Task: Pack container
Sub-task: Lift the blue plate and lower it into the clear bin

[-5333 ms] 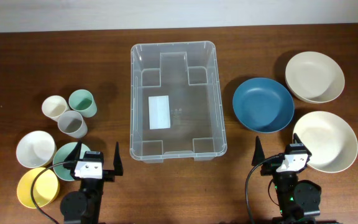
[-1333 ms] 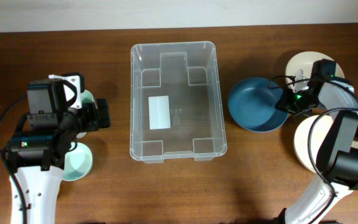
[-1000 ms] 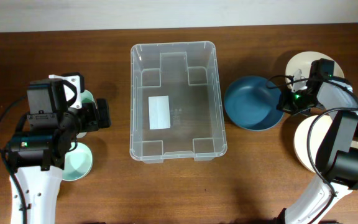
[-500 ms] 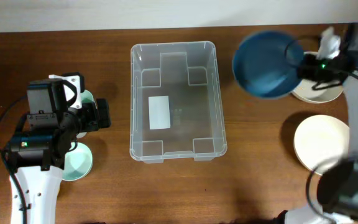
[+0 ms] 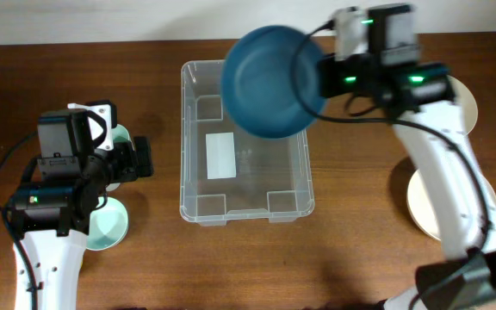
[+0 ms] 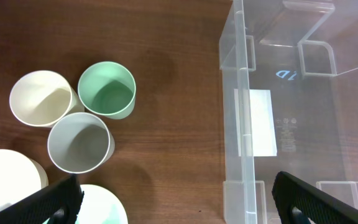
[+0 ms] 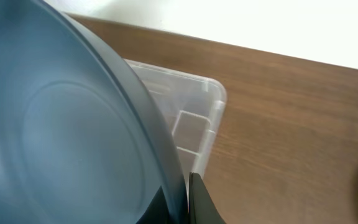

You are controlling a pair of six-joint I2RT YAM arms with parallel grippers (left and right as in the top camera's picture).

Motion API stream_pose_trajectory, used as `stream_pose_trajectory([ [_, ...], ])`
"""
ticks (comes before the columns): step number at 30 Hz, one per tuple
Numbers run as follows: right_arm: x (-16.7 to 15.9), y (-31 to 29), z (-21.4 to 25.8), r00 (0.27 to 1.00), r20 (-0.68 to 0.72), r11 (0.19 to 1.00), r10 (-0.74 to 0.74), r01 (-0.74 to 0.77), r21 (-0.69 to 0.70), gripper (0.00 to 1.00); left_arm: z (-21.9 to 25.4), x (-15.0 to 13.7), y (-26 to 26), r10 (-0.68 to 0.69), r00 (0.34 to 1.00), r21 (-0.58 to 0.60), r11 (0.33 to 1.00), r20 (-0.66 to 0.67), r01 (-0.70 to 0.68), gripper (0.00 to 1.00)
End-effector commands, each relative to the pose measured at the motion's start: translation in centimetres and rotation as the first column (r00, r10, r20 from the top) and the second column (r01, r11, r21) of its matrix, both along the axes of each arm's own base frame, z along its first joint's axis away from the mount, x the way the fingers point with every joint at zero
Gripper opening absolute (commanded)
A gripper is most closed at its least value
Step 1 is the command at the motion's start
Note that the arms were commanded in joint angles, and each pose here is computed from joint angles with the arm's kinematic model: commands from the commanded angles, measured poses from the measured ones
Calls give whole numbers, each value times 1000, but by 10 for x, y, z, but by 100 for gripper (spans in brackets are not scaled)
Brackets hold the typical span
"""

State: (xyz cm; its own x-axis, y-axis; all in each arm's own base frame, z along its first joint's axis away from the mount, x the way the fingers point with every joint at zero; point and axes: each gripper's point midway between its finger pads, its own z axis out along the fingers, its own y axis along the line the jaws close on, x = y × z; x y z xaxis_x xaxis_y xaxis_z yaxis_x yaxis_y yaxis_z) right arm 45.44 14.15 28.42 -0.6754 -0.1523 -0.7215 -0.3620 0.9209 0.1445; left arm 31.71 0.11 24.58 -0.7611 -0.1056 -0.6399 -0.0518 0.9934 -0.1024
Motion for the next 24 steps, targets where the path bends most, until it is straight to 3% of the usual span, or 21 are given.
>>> stream_pose_trajectory([
  [1, 16, 20, -32, 999, -16, 994, -29, 27, -101, 4, 7, 3, 0, 9, 1000, -15, 1000, 14, -9, 99],
  [12, 52, 55, -154, 987, -160, 987, 5, -31, -157, 4, 7, 3, 0, 9, 1000, -15, 1000, 14, -9, 99],
  [17, 55, 57, -174, 983, -184, 986, 4, -35, -165, 5, 6, 3, 0, 9, 1000, -15, 1000, 14, -9, 100],
  [20, 55, 57, -175, 982, -187, 985, 4, -36, -166, 31, 6, 2, 2, 17, 1000, -6, 1000, 13, -17, 99],
  [24, 54, 56, -176, 982, -191, 985, 4, -36, -168, 38, 6, 2, 6, 28, 1000, 8, 1000, 13, -28, 99],
])
